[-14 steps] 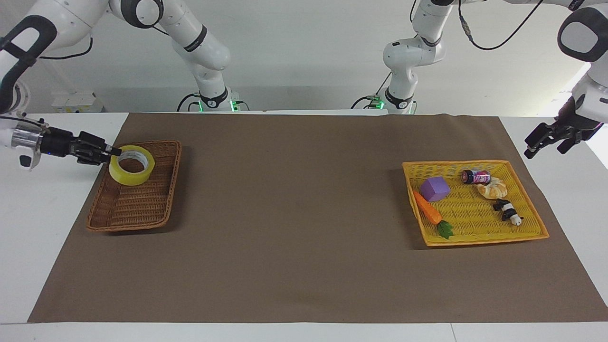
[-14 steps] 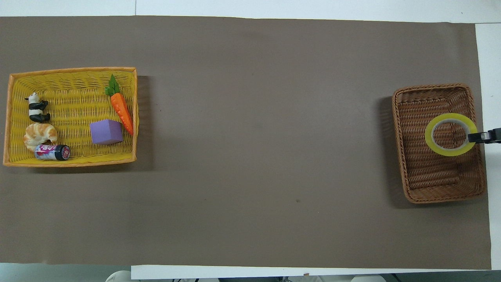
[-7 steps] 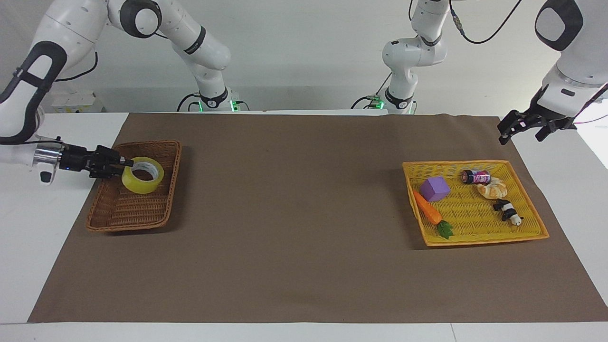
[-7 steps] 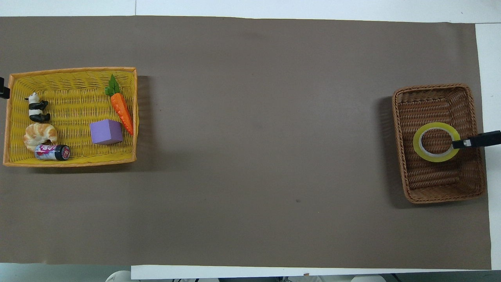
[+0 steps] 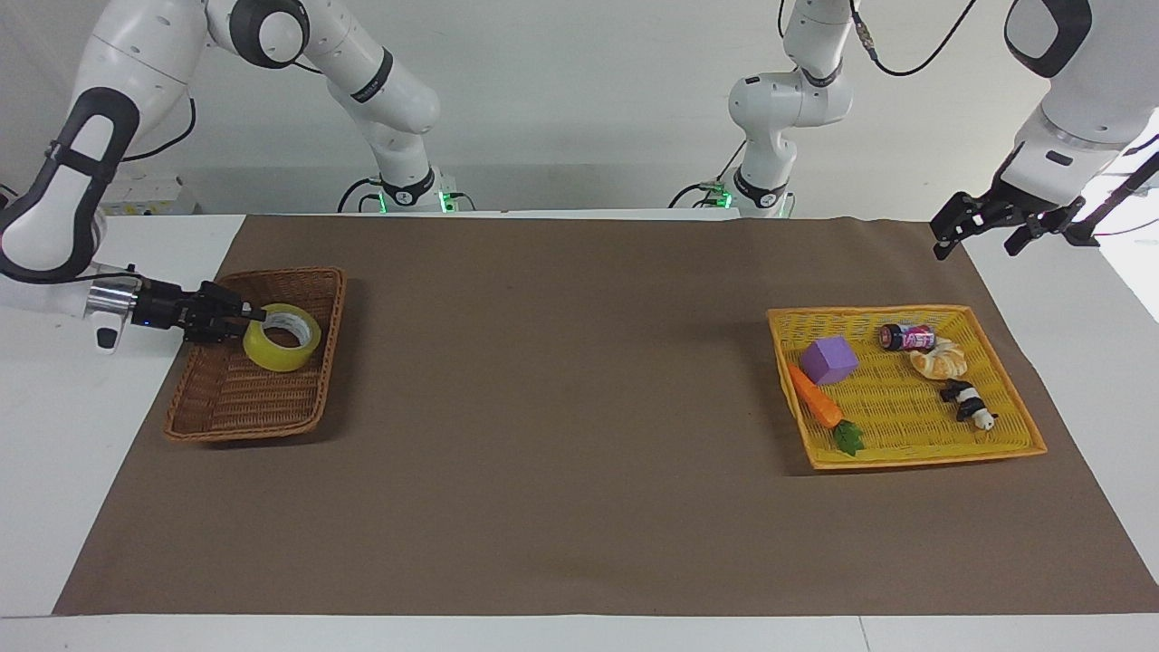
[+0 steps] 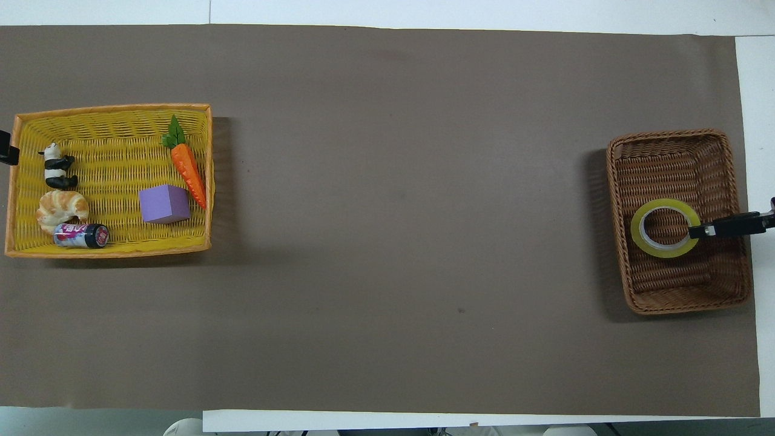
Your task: Move tape to another basket
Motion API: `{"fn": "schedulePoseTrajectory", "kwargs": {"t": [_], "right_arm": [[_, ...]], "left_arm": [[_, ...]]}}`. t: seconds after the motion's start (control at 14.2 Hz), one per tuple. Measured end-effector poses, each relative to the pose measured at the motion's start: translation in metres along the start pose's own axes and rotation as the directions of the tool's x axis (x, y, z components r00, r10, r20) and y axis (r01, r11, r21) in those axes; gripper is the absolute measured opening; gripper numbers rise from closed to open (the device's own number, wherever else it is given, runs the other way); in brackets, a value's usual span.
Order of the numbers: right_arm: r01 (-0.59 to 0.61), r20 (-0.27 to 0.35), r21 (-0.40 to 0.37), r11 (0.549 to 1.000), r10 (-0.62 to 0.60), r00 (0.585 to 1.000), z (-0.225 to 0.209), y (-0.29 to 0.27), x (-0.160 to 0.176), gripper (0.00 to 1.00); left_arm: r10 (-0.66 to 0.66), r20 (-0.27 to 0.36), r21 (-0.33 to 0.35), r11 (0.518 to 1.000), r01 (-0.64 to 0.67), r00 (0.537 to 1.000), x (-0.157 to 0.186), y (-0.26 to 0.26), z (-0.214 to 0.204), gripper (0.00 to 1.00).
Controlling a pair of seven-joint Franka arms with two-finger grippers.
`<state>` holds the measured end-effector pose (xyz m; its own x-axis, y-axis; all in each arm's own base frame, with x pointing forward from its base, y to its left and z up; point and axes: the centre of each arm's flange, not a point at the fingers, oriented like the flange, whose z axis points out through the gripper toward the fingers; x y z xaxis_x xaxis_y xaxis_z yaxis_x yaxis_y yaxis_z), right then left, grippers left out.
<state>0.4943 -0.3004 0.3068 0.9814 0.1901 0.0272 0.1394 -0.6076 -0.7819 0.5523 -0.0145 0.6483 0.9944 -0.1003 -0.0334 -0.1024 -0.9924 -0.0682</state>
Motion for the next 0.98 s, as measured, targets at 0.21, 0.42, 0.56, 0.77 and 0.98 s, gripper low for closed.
{"fn": "schedulePoseTrajectory", "kwargs": {"t": [0.21,0.42,0.56,0.77,0.98], "right_arm": [[0.033,0.016,-0.033,0.999,-0.033,0.999,-0.001,-0.005,0.003,0.54],[0.045,0.013,-0.088,0.995,-0.044,0.999,-0.002,-0.002,0.008,0.81],[0.058,0.013,-0.127,0.99,-0.056,0.998,-0.003,-0.003,0.014,1.0],[0.178,0.139,-0.368,0.913,-0.135,0.981,-0.022,-0.043,0.044,1.0],[0.201,0.191,-0.584,0.786,-0.108,0.976,-0.034,-0.159,0.085,1.0]], "left_arm": [[0.004,-0.003,-0.03,1.0,-0.004,1.0,-0.005,0.004,-0.006,1.0],[0.008,0.004,-0.045,0.999,-0.008,1.0,-0.006,0.007,-0.003,1.0],[0.013,0.007,-0.046,0.999,-0.013,1.0,-0.006,0.009,-0.002,1.0],[0.048,0.013,-0.046,0.998,-0.047,0.999,-0.005,0.028,0.001,1.0],[0.063,0.019,-0.045,0.997,-0.063,0.998,-0.005,0.037,0.004,1.0]]}}
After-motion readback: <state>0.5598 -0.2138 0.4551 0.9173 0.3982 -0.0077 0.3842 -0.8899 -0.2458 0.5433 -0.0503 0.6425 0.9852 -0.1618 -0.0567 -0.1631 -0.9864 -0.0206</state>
